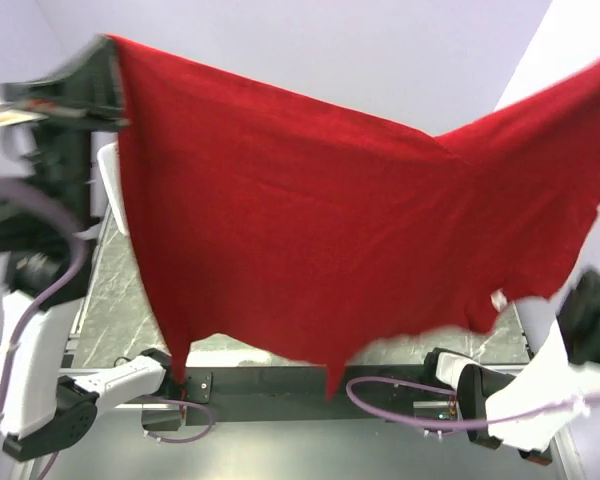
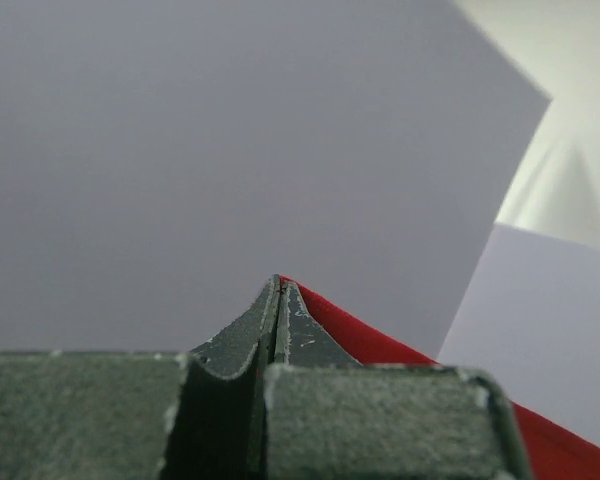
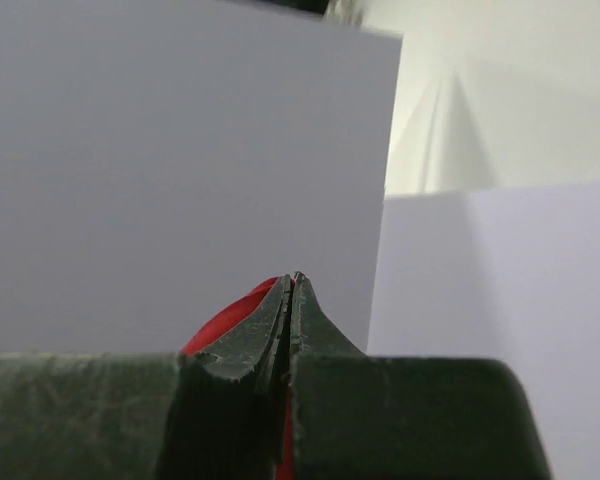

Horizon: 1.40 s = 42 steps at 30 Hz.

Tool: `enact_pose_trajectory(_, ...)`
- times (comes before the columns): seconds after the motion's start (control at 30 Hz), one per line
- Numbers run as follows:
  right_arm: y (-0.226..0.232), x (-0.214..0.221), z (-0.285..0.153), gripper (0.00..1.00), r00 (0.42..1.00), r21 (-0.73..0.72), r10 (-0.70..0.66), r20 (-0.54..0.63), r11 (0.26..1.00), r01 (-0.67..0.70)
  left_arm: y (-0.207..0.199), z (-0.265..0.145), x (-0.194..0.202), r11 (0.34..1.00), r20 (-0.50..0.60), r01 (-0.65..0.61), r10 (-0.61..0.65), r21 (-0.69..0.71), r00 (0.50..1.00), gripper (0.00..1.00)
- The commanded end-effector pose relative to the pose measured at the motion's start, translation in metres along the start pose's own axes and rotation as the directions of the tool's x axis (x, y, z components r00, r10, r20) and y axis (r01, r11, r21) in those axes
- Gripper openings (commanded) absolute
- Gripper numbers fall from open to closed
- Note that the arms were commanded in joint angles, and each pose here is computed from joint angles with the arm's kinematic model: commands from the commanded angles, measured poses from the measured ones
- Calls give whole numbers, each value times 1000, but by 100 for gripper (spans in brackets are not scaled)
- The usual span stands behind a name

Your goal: Fold and stack the t-shirts

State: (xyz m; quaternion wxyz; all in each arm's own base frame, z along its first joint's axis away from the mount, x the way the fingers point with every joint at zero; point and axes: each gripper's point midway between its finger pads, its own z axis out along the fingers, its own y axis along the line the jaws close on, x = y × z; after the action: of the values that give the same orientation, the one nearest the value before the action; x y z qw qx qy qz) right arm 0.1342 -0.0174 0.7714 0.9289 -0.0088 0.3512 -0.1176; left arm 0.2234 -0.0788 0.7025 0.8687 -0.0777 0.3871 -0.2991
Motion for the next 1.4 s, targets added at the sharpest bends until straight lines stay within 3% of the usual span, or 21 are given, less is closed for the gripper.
enact_pose_trajectory(0.0,8,139,22,0,956,-75,17,-293,996,-40,41,10,69,987,-105,-71,56,-146,993,1)
enact_pose_trajectory(0.07,23,182,16,0,928,-149,33,-372,984,-95,63,8,125,976,-197,-104,65,-192,978,1)
enact_pose_trajectory(0.1,31,230,3,0,884,-167,50,-465,975,-143,71,7,144,972,-228,-113,65,-204,971,1)
enact_pose_trajectory(0.17,41,272,-8,0,852,-188,58,-520,965,-181,92,-2,210,964,-334,-138,55,-229,941,1)
enact_pose_trajectory(0.2,47,319,-28,0,796,-181,64,-602,960,-214,99,-4,229,962,-356,-143,52,-232,933,1)
enact_pose_trajectory(0.27,53,357,-41,0,779,-199,33,-626,959,-201,127,-20,296,946,-460,-191,51,-262,886,1)
enact_pose_trajectory(0.3,57,401,-66,0,720,-183,38,-693,957,-226,135,-21,314,944,-473,-197,52,-264,880,1)
enact_pose_trajectory(0.37,63,433,-79,0,704,-192,23,-710,955,-225,167,-36,379,922,-572,-246,34,-298,820,1)
enact_pose_trajectory(0.4,72,472,-103,0,642,-174,21,-767,955,-240,174,-35,394,921,-591,-251,29,-298,806,0)
enact_pose_trajectory(0.43,74,489,-108,0,633,-178,10,-774,956,-234,183,-39,414,911,-622,-274,25,-307,782,0)
enact_pose_trajectory(0.47,80,513,-126,0,583,-172,1,-813,955,-241,203,-53,456,894,-681,-316,17,-317,732,0)
enact_pose_trajectory(0.5,89,540,-134,0,549,-171,-9,-836,954,-244,209,-45,463,885,-679,-326,16,-332,734,0)
enact_pose_trajectory(0.57,89,571,-145,0,496,-148,-23,-868,966,-213,236,-66,513,856,-750,-378,-17,-352,661,0)
enact_pose_trajectory(0.63,88,606,-154,0,431,-121,-31,-902,976,-183,243,-58,528,852,-754,-375,-35,-365,655,0)
enact_pose_trajectory(0.67,86,615,-154,0,417,-106,-26,-909,980,-170,257,-72,550,838,-784,-398,-57,-374,618,0)
enact_pose_trajectory(0.7,83,627,-151,0,404,-89,-20,-915,985,-151,255,-59,552,844,-775,-382,-61,-376,629,0)
enact_pose_trajectory(0.73,75,634,-150,0,388,-68,-19,-921,991,-112,266,-67,569,839,-794,-393,-74,-377,603,0)
enact_pose_trajectory(1.0,37,633,-119,0,428,32,29,-903,999,0,276,-62,598,849,-801,-355,-125,-391,585,1)
enact_pose_trajectory(1.37,41,626,-107,0,428,26,37,-903,999,-31,288,-57,598,845,-792,-349,-133,-405,596,0)
